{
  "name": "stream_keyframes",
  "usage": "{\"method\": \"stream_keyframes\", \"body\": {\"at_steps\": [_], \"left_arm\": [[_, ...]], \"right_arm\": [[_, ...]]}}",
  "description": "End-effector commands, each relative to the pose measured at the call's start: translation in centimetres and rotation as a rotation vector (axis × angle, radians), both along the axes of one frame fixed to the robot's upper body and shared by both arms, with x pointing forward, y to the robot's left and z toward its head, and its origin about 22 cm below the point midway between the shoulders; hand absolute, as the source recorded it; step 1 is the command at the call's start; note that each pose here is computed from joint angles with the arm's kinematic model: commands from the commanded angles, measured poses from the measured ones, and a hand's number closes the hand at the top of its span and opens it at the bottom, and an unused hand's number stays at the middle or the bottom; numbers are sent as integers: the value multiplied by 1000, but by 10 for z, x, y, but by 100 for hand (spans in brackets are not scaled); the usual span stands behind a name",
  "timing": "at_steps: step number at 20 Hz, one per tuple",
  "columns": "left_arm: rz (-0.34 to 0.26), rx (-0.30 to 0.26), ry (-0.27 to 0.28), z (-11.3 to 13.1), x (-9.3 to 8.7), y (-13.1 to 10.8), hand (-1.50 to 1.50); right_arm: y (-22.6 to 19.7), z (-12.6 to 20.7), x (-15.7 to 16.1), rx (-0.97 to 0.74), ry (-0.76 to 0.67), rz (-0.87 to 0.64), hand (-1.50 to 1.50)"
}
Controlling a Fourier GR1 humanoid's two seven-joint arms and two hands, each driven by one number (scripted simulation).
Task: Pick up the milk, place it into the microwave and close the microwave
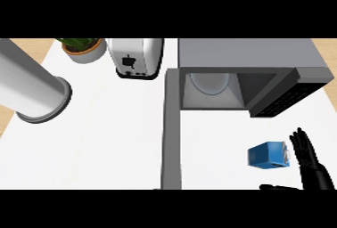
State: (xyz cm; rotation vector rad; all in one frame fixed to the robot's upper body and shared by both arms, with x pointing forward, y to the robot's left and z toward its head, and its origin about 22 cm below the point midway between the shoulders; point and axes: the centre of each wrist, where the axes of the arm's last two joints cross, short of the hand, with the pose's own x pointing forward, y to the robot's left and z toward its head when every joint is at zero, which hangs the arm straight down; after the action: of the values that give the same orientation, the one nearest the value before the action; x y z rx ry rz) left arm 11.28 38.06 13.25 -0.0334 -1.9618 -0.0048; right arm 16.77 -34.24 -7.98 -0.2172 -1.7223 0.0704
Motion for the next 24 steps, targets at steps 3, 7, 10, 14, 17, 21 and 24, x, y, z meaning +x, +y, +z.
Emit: {"method": "stream_keyframes", "body": {"at_steps": [3, 7, 10, 14, 17, 21, 24], "left_arm": [[-9, 2, -13, -4, 3, 8, -150], [-7, 2, 13, -9, 6, 0, -150], [3, 0, -23, 7, 11, -15, -150], [-5, 16, 0, -10, -7, -7, -150], [-15, -3, 18, -5, -5, 6, -150], [5, 2, 12, -2, 3, 5, -150], [6, -6, 5, 18, -8, 12, -150]], "right_arm": [[-13, -26, 29, -22, 5, -9, -150], [-6, -43, 6, -51, -3, -8, -150], [-20, -53, 24, -47, -15, 9, -150], [1, -65, 43, -40, -14, 27, 150], [6, -66, 34, -61, -51, 126, 150], [8, -59, 52, -104, -139, 91, 150], [34, -62, 59, -57, -180, 90, 150]]}}
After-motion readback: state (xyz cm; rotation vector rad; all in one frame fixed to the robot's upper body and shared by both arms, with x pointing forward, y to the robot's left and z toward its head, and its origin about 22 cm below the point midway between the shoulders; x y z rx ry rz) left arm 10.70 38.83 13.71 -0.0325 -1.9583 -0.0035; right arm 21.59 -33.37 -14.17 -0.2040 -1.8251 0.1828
